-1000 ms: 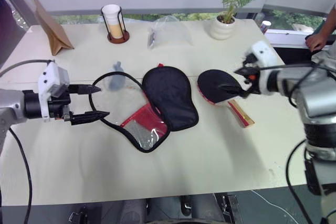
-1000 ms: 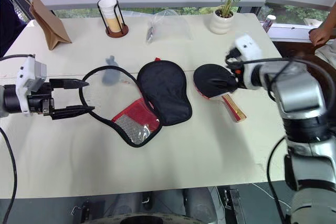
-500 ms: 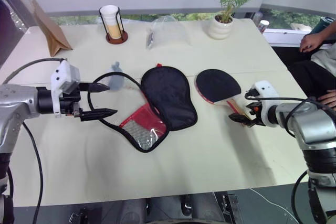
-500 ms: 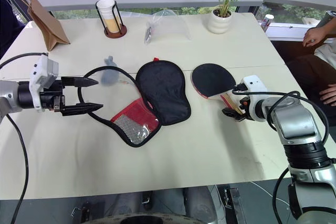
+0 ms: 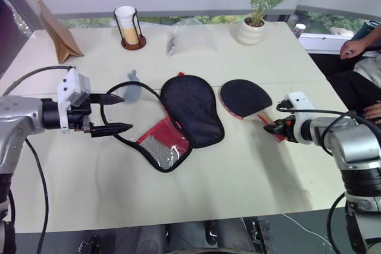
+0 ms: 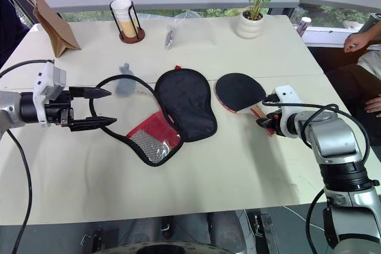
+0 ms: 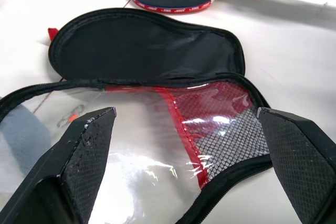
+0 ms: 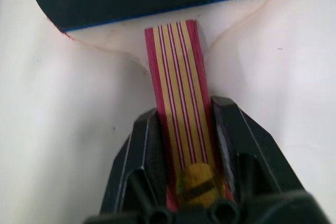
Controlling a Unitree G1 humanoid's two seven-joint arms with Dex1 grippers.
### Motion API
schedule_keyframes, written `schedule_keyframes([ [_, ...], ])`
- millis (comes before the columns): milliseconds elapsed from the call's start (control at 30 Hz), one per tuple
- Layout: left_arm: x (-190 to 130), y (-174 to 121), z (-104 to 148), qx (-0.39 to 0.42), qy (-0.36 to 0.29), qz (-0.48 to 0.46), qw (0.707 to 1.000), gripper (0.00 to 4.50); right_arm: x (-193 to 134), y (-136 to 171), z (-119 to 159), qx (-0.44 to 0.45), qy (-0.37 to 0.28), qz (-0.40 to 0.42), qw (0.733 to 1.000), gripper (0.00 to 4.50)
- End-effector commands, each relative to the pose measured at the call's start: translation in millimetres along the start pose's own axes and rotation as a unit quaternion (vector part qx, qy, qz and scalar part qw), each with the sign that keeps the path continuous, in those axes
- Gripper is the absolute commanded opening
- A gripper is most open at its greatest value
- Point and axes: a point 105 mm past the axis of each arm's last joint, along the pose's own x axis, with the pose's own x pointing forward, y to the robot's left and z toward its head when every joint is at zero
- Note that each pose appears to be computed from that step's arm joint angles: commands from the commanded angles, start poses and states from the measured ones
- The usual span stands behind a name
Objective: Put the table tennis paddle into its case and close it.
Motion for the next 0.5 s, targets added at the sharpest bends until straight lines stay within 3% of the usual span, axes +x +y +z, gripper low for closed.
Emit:
schedule_keyframes([
  [33,5,3,8,0.023,-0.01,-0.004,1.0,4.5,-38,2,55,-0.022,-0.092,-0.016,0.995,0.92],
  [233,13,7,11,0.028,-0.02,-0.014,0.999,4.5,-48,43,83,-0.009,-0.118,0.027,0.993,0.92],
  [333,14,10,11,0.03,-0.019,-0.016,0.999,4.5,-32,82,90,-0.005,-0.129,0.078,0.989,0.92],
  [500,16,11,12,0.031,-0.02,-0.021,0.999,4.5,-5,123,92,0.003,-0.117,0.095,0.989,0.92],
])
